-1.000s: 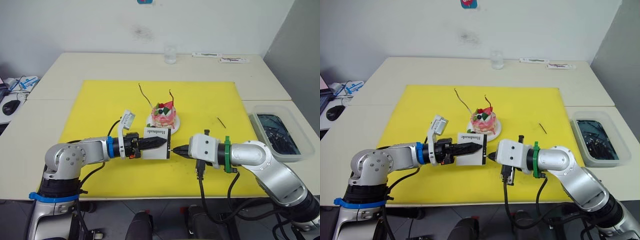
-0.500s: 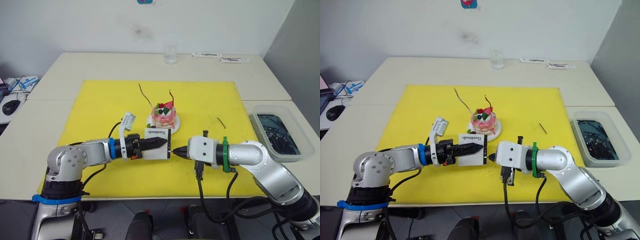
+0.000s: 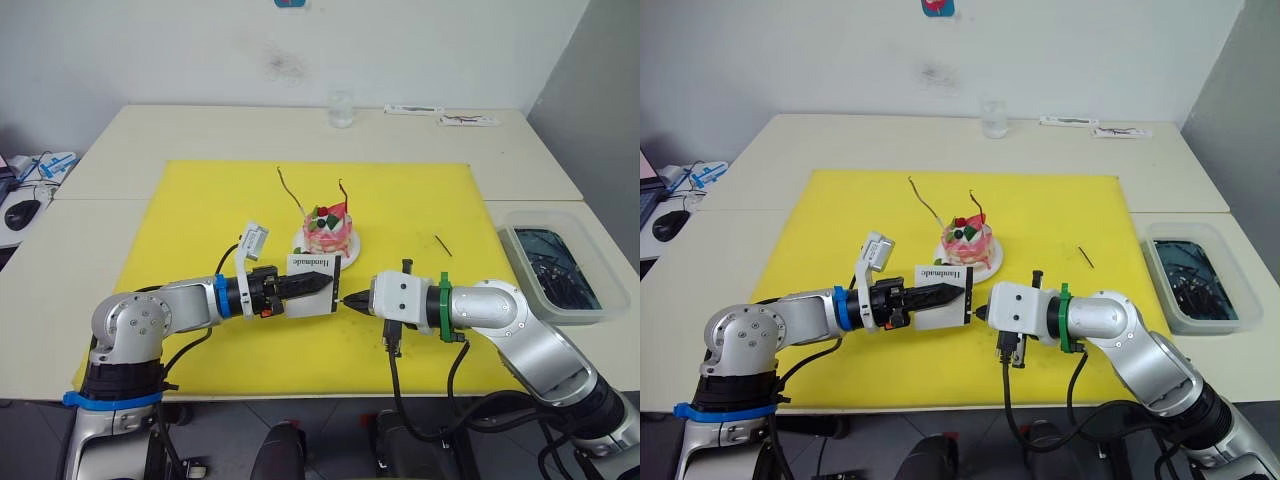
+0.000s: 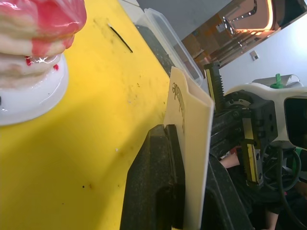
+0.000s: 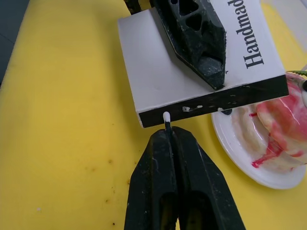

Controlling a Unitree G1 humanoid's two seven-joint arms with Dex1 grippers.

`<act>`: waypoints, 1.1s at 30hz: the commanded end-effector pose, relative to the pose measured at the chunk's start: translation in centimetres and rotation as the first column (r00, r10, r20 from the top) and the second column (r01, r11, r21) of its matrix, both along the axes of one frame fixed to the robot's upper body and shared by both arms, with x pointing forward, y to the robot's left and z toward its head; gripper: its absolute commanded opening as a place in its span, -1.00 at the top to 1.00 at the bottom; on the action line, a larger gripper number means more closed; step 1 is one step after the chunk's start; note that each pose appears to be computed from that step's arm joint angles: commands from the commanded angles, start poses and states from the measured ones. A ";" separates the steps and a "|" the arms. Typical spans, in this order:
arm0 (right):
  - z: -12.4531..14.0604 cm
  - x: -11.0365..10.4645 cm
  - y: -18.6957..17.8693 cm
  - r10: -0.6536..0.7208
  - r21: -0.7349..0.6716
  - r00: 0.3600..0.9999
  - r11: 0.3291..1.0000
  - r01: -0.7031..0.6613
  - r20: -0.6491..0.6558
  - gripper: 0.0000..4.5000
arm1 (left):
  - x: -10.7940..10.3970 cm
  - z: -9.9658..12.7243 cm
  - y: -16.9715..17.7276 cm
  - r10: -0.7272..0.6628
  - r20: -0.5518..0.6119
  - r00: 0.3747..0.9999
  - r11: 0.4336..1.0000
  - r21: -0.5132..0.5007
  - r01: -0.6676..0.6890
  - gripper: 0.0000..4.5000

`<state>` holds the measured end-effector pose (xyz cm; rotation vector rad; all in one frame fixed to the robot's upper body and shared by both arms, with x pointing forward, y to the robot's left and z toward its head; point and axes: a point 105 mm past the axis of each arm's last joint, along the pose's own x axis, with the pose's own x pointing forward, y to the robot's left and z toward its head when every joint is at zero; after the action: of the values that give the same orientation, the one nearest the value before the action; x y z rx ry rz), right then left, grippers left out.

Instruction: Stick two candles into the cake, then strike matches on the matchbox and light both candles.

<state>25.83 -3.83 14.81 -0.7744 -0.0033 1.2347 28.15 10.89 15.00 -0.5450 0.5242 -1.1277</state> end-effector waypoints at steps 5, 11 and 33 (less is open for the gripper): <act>2.0 0.2 -0.6 0.004 0.011 0.998 1.000 -0.005 0.070 0.99 | -0.6 0.7 -0.6 -0.028 0.045 0.999 1.000 -0.007 0.028 1.00; 4.2 1.5 -2.3 -0.051 0.013 0.991 0.999 0.050 0.126 0.99 | -0.4 0.6 -0.6 -0.014 0.061 0.998 1.000 0.003 0.014 1.00; 4.5 2.6 -0.6 -0.028 0.018 0.981 1.000 0.025 0.190 0.99 | -0.7 0.8 -1.1 -0.047 0.062 0.997 0.999 0.000 0.047 1.00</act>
<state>28.62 -4.95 18.20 -0.8459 -0.0935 1.1317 27.86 10.32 14.72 -0.5213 0.5191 -1.1404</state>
